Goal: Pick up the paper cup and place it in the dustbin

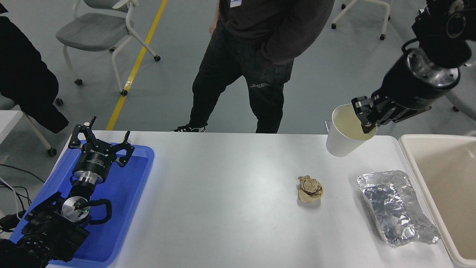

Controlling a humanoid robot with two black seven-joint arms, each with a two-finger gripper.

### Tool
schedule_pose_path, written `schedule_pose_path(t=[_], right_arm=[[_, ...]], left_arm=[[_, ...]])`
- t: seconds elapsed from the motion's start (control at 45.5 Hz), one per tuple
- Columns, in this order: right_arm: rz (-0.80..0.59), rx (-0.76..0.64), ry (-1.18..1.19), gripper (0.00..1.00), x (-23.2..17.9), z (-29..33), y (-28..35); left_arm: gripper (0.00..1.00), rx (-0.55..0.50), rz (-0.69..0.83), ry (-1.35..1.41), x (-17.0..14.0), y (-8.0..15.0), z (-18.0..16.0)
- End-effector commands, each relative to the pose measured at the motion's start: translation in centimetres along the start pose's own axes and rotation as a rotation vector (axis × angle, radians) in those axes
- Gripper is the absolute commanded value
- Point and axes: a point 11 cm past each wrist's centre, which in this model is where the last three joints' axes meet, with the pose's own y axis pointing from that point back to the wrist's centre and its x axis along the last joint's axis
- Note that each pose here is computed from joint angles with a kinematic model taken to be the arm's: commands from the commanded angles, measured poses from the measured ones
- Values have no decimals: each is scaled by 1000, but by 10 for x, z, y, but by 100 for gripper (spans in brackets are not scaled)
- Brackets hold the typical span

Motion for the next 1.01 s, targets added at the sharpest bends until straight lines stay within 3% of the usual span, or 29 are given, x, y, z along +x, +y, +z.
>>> schedule_pose_path(t=[0.0, 0.242, 0.308, 0.484, 0.703, 0.989], right_arm=[[17, -144, -37, 0, -5, 56, 16], [12, -283, -94, 0, -36, 197, -2], [26, -331, -162, 0, -57, 256, -13], [19, -364, -354, 0, -102, 334, -56], [116, -424, -380, 0, -129, 369, -137], [196, -401, -372, 0, -159, 351, -242]], left_arm=[[100, -2, 2, -2, 1, 0, 1], [100, -2, 2, -5, 1, 0, 2], [100, -2, 2, -5, 1, 0, 2], [100, -2, 2, -5, 1, 0, 2], [100, -2, 2, -5, 1, 0, 2], [100, -2, 0, -5, 0, 0, 2]])
